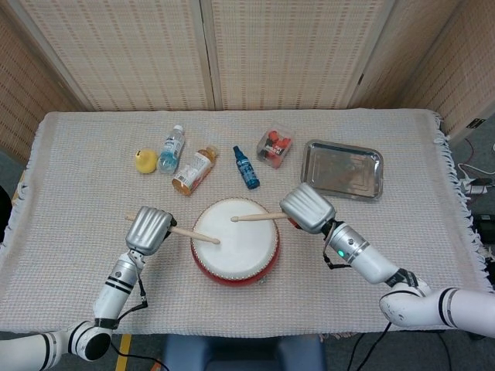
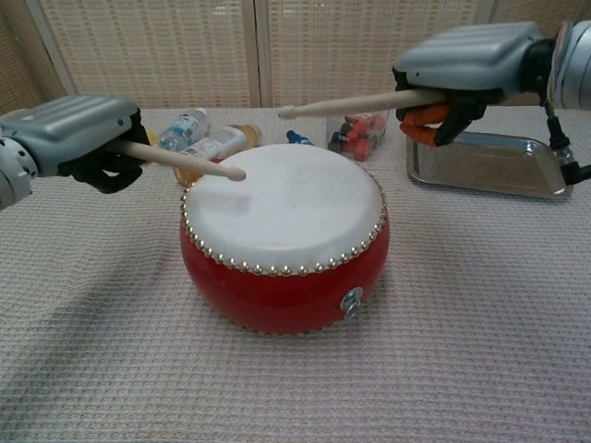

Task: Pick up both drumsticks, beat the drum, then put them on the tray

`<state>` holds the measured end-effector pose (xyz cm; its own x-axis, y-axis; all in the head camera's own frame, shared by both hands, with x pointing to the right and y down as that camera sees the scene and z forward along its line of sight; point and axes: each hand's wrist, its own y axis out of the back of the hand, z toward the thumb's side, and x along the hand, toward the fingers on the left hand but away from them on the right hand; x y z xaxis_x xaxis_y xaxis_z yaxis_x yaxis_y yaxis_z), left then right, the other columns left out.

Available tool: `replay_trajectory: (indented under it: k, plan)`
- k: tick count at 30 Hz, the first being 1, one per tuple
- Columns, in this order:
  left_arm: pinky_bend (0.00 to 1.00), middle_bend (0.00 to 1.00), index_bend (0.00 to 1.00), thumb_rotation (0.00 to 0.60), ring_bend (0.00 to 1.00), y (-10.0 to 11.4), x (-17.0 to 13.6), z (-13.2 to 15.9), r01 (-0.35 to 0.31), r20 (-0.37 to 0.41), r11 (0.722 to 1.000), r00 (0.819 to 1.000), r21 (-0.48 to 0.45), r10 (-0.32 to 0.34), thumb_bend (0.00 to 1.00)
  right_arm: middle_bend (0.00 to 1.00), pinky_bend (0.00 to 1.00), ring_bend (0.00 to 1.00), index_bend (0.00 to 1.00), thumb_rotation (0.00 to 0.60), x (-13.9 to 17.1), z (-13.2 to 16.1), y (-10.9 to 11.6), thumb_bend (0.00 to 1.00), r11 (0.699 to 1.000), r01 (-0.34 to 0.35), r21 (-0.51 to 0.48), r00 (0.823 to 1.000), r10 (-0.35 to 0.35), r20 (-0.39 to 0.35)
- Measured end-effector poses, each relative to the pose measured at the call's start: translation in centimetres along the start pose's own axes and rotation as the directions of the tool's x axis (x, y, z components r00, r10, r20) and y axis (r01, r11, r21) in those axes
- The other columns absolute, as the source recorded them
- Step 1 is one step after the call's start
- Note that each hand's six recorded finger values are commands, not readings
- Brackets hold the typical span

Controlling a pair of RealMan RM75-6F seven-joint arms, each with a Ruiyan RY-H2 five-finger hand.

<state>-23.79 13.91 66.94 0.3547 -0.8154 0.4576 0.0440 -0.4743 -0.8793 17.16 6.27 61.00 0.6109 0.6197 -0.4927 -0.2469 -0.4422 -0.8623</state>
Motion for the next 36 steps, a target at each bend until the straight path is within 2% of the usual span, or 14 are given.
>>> replay_trajectory:
  k: [2, 5, 8, 12, 15, 17, 22, 25, 28, 32, 36]
  plan:
    - [1.0, 1.0, 1.0, 0.6, 1.0, -1.1, 0.1, 0.5, 0.018, 0.007, 0.999, 1.0, 0.042, -0.019, 0.87, 1.0, 1.0, 1.0, 1.0, 0.6, 0.3, -0.2, 0.8, 0.77, 1.0, 0.025, -0.008, 1.0, -0.025, -0.001]
    - [1.0, 1.0, 1.0, 0.6, 1.0, -1.1, 0.3, 0.5, 0.009, 0.003, 0.999, 1.0, 0.052, -0.009, 0.87, 1.0, 1.0, 1.0, 1.0, 0.6, 0.4, -0.3, 0.2, 0.77, 1.0, 0.0, -0.005, 1.0, 0.0, -0.001]
    - [1.0, 1.0, 1.0, 0.6, 1.0, 0.8, 0.2, 0.0, -0.047, -0.017, 0.999, 0.999, 0.004, 0.047, 0.87, 1.0, 1.0, 1.0, 1.0, 0.6, 0.4, -0.4, -1.7, 0.77, 0.997, -0.07, 0.012, 0.998, 0.07, -0.002]
    - [1.0, 1.0, 1.0, 0.6, 1.0, 3.8, -0.2, -0.9, -0.115, -0.039, 0.99, 0.993, -0.085, 0.112, 0.87, 1.0, 1.0, 1.0, 1.0, 0.6, 0.4, -0.6, -4.9, 0.77, 0.981, -0.183, 0.057, 0.983, 0.183, 0.008]
    - [1.0, 1.0, 1.0, 0.6, 1.0, 5.4, -0.3, -1.6, -0.148, -0.057, 0.982, 0.988, -0.118, 0.142, 0.87, 1.0, 1.0, 1.0, 1.0, 0.6, 0.2, -0.7, -5.8, 0.77, 0.974, -0.216, 0.073, 0.976, 0.214, 0.025]
    - [1.0, 1.0, 1.0, 0.6, 1.0, 5.1, -0.3, -1.6, -0.139, -0.058, 0.983, 0.989, -0.116, 0.133, 0.87, 1.0, 1.0, 1.0, 1.0, 0.6, 0.0, -0.7, -5.4, 0.77, 0.977, -0.2, 0.07, 0.98, 0.198, 0.03]
    - [1.0, 1.0, 1.0, 0.6, 1.0, 2.2, 0.1, -0.7, -0.066, -0.034, 0.996, 0.997, -0.068, 0.064, 0.87, 1.0, 1.0, 1.0, 1.0, 0.6, -0.1, -0.2, -1.5, 0.77, 0.998, -0.051, 0.024, 0.999, 0.05, 0.02]
    - [1.0, 1.0, 1.0, 0.6, 1.0, 0.0, 0.4, 0.0, -0.017, -0.014, 1.0, 1.0, -0.006, 0.017, 0.87, 1.0, 1.0, 1.0, 1.0, 0.6, 0.3, -0.1, 1.2, 0.77, 0.999, 0.047, -0.005, 0.999, -0.047, 0.009]
    - [1.0, 1.0, 1.0, 0.6, 1.0, -1.3, 0.6, 0.6, 0.011, 0.001, 0.998, 1.0, 0.06, -0.012, 0.87, 1.0, 1.0, 1.0, 1.0, 0.6, 0.8, -0.4, 2.0, 0.77, 0.997, 0.074, -0.015, 0.997, -0.073, 0.01]
    - [1.0, 1.0, 1.0, 0.6, 1.0, -0.2, 0.5, 0.5, -0.025, -0.007, 0.999, 1.0, 0.041, 0.025, 0.87, 1.0, 1.0, 1.0, 1.0, 0.6, 0.8, -0.5, -0.2, 0.77, 1.0, -0.007, 0.01, 1.0, 0.007, 0.008]
    - [1.0, 1.0, 1.0, 0.6, 1.0, 3.0, 0.0, 0.1, -0.108, -0.018, 0.994, 0.994, -0.032, 0.107, 0.87, 1.0, 1.0, 1.0, 1.0, 0.6, 0.7, -0.6, -4.3, 0.77, 0.988, -0.145, 0.046, 0.989, 0.145, 0.015]
